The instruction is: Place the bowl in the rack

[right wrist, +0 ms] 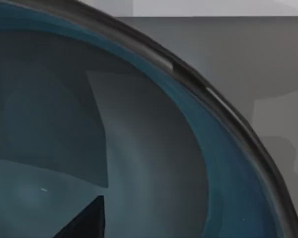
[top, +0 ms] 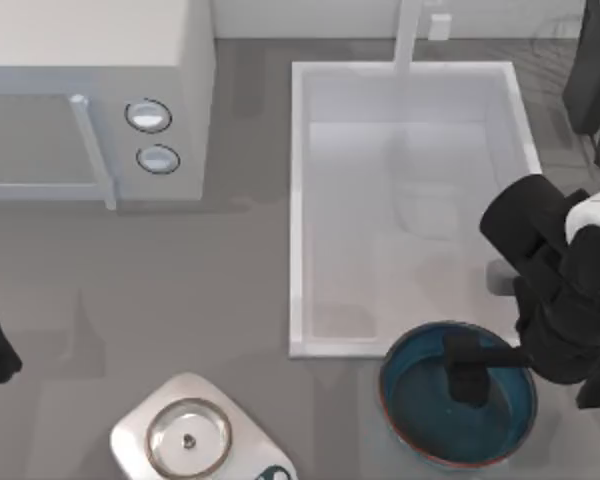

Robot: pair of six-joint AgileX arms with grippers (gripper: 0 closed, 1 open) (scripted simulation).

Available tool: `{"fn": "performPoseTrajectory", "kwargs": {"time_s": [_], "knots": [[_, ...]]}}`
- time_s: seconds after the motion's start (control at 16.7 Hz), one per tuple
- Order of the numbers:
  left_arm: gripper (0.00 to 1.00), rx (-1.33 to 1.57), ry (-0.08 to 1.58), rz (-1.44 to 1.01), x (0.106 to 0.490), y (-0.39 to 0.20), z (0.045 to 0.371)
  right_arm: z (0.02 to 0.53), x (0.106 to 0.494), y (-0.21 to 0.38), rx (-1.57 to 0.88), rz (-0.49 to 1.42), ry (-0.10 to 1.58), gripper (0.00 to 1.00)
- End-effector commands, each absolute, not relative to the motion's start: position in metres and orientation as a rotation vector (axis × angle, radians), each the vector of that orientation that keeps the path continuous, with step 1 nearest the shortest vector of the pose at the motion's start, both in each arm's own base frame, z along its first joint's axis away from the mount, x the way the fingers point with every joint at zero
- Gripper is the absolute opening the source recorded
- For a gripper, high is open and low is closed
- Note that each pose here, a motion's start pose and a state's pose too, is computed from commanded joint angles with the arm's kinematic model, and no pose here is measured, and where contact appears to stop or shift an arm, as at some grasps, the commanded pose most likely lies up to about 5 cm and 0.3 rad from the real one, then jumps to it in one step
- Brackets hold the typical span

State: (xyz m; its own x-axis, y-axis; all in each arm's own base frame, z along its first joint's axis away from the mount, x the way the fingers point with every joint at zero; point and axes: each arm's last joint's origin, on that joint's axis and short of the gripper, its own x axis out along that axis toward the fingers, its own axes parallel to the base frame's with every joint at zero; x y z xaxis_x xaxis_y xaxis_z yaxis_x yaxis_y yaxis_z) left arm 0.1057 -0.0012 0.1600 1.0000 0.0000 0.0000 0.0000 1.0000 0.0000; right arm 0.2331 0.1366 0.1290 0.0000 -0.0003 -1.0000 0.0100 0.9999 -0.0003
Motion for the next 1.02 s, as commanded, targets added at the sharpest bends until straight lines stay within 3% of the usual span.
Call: {"fn": "performPoseTrajectory", "kwargs": {"time_s": [0.78, 1.02], "knots": [[1.0, 0.0, 0.0, 0.0, 0.1057, -0.0012, 0.16, 0.129, 0.2331, 0.1366, 0.008, -0.008, 1.571, 0.02], [1.0, 0.0, 0.0, 0.0, 0.1057, -0.0012, 0.16, 0.129, 0.2331, 0.1366, 0.008, -0.008, 1.571, 0.0]]}}
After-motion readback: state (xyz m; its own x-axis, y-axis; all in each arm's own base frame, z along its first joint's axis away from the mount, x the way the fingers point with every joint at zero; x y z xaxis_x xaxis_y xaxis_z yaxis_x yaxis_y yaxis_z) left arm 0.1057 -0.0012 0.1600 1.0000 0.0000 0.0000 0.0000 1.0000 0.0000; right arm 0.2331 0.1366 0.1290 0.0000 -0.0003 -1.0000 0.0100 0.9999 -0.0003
